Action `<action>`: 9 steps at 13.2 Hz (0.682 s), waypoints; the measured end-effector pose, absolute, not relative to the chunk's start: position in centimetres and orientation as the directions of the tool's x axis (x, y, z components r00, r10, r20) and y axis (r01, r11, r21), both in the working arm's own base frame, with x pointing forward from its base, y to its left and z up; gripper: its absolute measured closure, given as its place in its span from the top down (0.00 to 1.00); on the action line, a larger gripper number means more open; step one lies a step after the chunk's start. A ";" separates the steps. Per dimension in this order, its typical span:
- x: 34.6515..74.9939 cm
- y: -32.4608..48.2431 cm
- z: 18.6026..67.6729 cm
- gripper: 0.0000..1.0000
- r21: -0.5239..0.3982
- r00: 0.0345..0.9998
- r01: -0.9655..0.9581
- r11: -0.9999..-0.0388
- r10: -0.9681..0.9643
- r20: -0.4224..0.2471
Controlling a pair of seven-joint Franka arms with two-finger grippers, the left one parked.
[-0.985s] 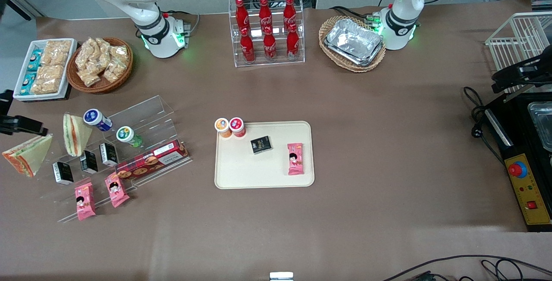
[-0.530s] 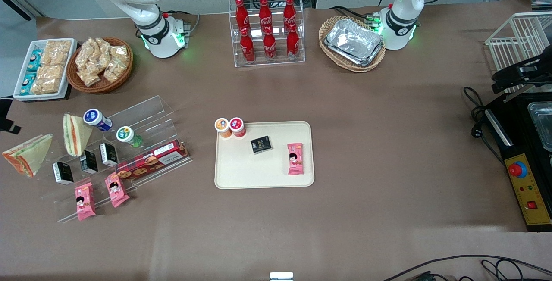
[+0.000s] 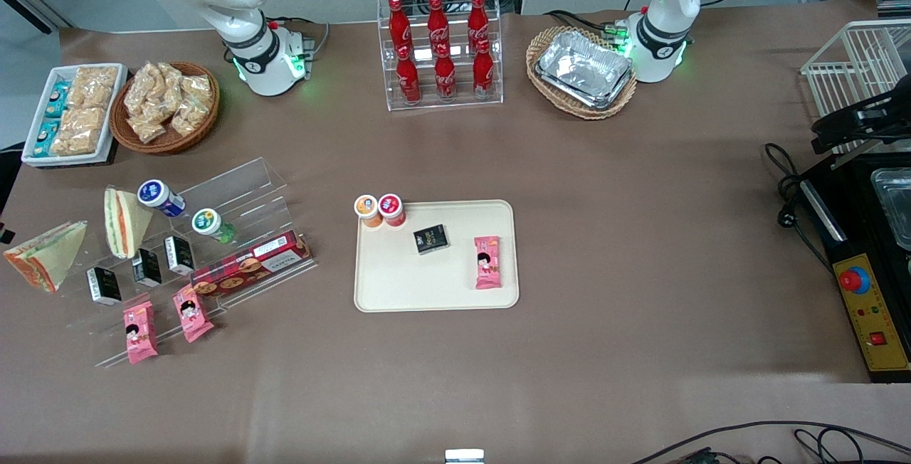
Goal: Place sandwich on tray
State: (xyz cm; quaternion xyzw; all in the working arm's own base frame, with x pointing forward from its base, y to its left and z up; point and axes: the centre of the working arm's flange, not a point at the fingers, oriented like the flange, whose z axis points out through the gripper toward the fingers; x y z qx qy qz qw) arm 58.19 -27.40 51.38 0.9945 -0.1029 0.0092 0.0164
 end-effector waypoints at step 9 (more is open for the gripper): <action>59.1 -30.8 42.0 1.00 0.062 0.996 -0.080 -0.995 -0.082 -0.027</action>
